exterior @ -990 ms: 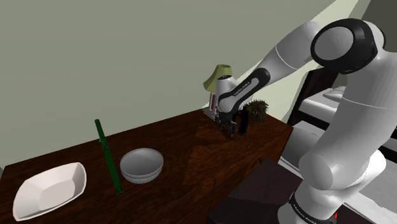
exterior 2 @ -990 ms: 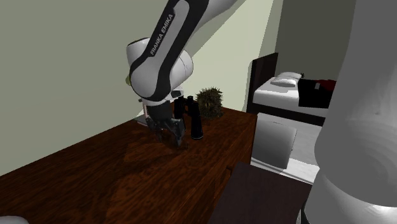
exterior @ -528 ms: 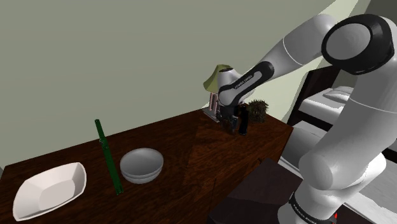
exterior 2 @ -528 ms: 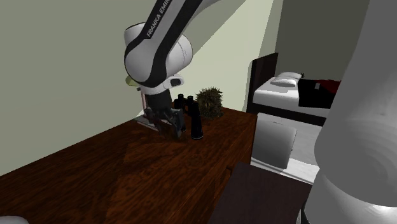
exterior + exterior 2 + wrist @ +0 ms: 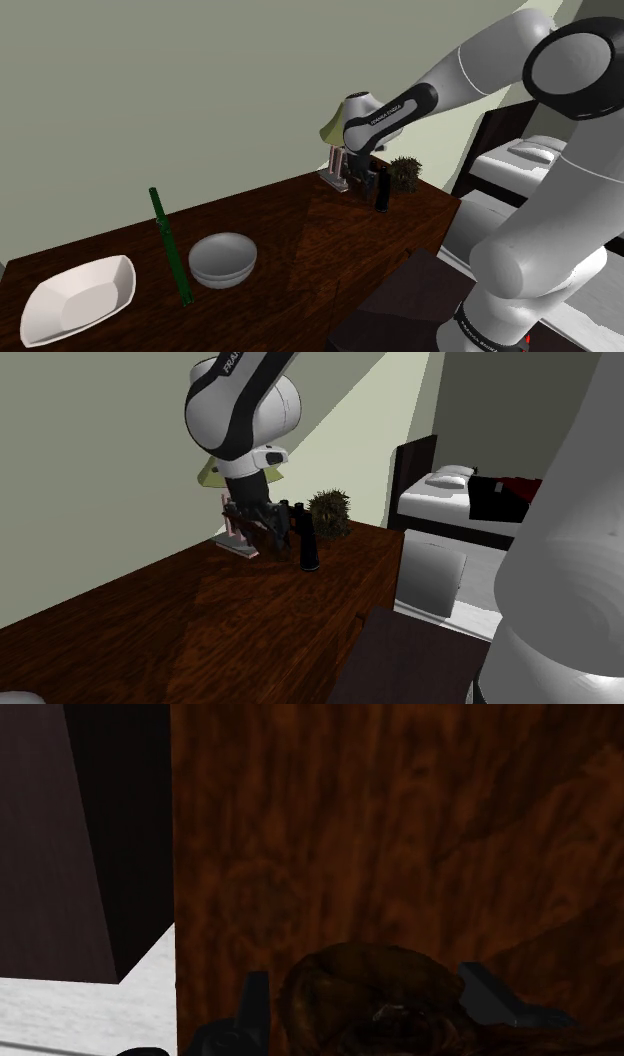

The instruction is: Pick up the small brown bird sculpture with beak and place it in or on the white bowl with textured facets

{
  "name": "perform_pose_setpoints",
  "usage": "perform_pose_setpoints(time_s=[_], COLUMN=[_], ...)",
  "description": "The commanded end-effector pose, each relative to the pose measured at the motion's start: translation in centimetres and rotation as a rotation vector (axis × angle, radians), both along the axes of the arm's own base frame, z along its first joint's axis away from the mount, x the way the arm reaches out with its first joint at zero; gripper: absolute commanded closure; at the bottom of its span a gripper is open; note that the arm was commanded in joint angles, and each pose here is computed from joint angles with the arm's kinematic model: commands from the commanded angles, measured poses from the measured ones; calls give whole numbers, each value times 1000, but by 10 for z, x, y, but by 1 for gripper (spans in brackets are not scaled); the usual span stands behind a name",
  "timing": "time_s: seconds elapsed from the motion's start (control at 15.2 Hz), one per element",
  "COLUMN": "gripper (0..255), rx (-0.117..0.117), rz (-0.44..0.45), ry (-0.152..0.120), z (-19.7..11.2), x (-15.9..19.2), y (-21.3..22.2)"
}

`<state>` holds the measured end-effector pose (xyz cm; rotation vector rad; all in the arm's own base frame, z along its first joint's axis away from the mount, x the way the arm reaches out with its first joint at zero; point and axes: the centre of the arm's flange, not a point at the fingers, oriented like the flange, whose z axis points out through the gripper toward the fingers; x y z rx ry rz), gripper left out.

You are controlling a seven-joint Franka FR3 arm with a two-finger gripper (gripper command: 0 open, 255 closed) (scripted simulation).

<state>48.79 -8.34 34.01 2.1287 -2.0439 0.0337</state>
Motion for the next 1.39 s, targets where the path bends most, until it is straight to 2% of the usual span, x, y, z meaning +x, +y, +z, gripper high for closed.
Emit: perform_pose_setpoints(time_s=[0.0, 0.13, 1.32], gripper=[255, 255, 255], rx=[0, 0, 0], rz=[0, 0, 0], ry=[0, 0, 0], z=[11, 20, 23], x=[0, 0, 47], y=[0, 0, 233])
